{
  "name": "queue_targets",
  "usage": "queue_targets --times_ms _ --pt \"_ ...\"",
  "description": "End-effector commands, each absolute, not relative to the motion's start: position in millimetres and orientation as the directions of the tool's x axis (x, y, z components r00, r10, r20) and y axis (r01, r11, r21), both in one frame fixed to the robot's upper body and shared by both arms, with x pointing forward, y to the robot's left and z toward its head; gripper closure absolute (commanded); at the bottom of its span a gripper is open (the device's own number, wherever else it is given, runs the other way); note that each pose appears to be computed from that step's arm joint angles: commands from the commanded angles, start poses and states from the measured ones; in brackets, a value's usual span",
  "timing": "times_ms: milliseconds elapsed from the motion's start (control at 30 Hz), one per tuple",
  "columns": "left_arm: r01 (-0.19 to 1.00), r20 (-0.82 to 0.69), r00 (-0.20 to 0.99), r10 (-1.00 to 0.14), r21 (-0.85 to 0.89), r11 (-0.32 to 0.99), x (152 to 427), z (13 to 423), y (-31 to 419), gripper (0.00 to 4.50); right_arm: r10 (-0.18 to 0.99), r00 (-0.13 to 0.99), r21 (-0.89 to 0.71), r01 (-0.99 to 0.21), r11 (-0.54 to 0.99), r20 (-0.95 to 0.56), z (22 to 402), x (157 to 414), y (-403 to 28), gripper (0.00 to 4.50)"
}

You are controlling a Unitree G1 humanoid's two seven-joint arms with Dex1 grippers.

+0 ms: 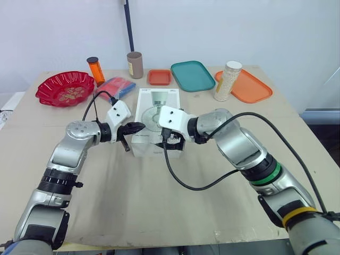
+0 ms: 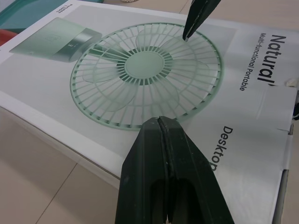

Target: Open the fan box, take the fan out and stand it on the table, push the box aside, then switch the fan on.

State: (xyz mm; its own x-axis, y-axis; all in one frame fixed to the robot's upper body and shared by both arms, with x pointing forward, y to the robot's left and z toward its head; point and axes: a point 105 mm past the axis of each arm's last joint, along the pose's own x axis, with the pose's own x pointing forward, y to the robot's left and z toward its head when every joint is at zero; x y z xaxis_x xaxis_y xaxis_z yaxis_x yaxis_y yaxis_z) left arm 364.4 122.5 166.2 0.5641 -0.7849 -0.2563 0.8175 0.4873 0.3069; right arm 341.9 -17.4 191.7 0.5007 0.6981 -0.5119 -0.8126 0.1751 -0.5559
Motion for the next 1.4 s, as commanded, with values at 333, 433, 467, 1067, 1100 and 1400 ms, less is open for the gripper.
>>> queue_targets --times_ms 333,433,467,1067,1100,1400 --pt "0.85 -0.322 0.523 -0.789 0.273 0.451 357.3 140.0 117.7 4.46 0.683 0.587 -0.631 -0.739 0.235 -0.434 228.0 354.1 -28.2 0.0" --pt "0.852 -0.325 0.518 -0.791 0.274 0.445 355.9 138.2 117.0 4.46 0.683 0.596 -0.633 -0.733 0.25 -0.422 233.4 357.0 -30.1 0.0" --pt "0.853 -0.328 0.517 -0.791 0.275 0.444 355.5 137.3 117.1 4.46 0.69 0.592 -0.626 -0.737 0.255 -0.417 236.0 356.7 -29.9 0.0" --pt "0.852 -0.341 0.518 -0.784 0.285 0.439 353.9 135.9 122.4 4.46 0.7 0.627 -0.553 -0.737 0.389 -0.343 247.5 366.5 -49.1 0.0" --pt "0.85 -0.341 0.521 -0.782 0.286 0.441 355.0 136.4 123.3 4.46 0.717 0.603 -0.523 -0.76 0.386 -0.349 243.4 359.8 -54.4 0.0" --pt "0.849 -0.349 0.524 -0.777 0.292 0.441 358.3 142.7 132.9 4.46 0.807 0.447 -0.32 -0.886 0.337 -0.386 202.7 298.6 -82.7 0.0"
